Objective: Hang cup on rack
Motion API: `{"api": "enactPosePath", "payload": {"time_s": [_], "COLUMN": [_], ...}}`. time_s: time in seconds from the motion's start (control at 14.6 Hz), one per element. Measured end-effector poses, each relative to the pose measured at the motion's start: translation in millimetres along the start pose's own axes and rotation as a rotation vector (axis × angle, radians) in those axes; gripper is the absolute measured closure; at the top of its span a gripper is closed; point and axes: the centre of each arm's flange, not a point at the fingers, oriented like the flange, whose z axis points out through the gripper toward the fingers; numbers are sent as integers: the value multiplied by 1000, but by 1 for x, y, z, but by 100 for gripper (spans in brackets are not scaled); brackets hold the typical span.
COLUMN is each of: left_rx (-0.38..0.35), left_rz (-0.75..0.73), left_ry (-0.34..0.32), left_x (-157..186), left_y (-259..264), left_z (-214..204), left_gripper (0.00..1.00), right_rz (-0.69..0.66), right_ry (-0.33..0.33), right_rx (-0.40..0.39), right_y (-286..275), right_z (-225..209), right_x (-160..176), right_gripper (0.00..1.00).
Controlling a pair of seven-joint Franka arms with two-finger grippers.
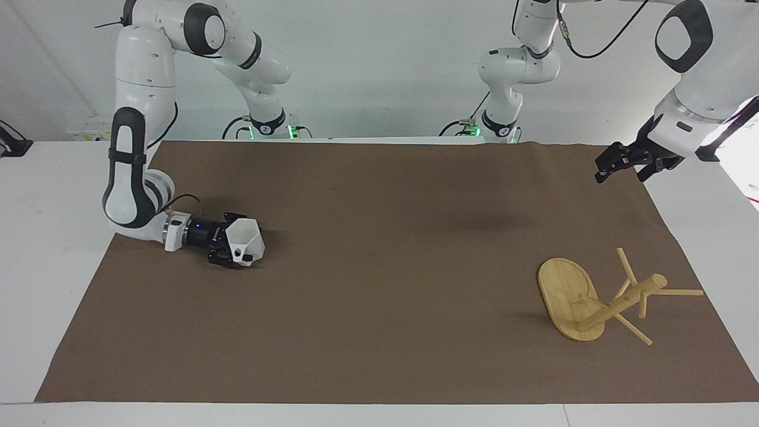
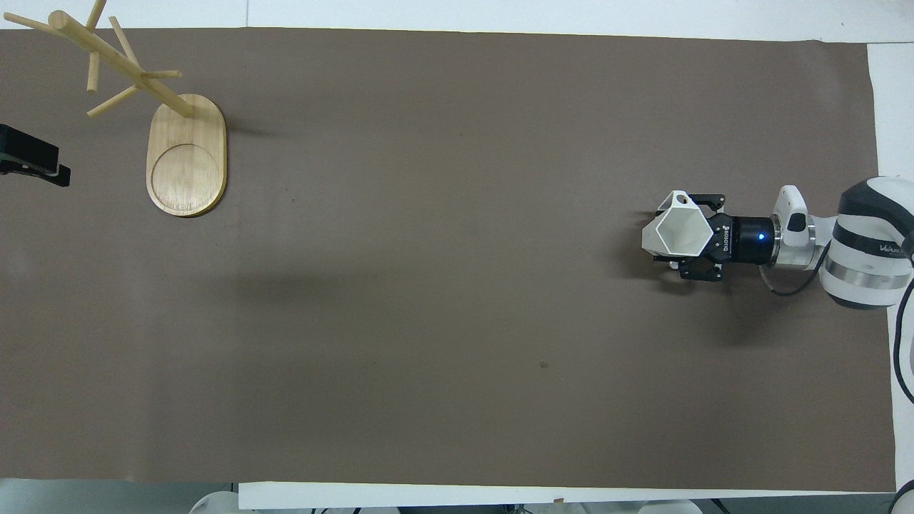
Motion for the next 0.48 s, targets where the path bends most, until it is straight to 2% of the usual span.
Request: {"api": "enactPosePath", "payload": {"time_s": [0.21, 0.34, 0.48], "left_rx": [0, 0, 0], "left_rz": [0, 0, 0], "left_ry": [0, 0, 0], "left_x": [0, 0, 0], "left_y": [0, 0, 0], "left_z": [0, 0, 0], "left_gripper": [0, 0, 0], "right_rz": [43, 58, 50], "right_ry": [14, 38, 26], "right_rx": [26, 37, 43], "right_y": [1, 11, 24], "right_z": [15, 46, 89], "right_x": [8, 30, 61], "right_gripper": [23, 23, 23]}}
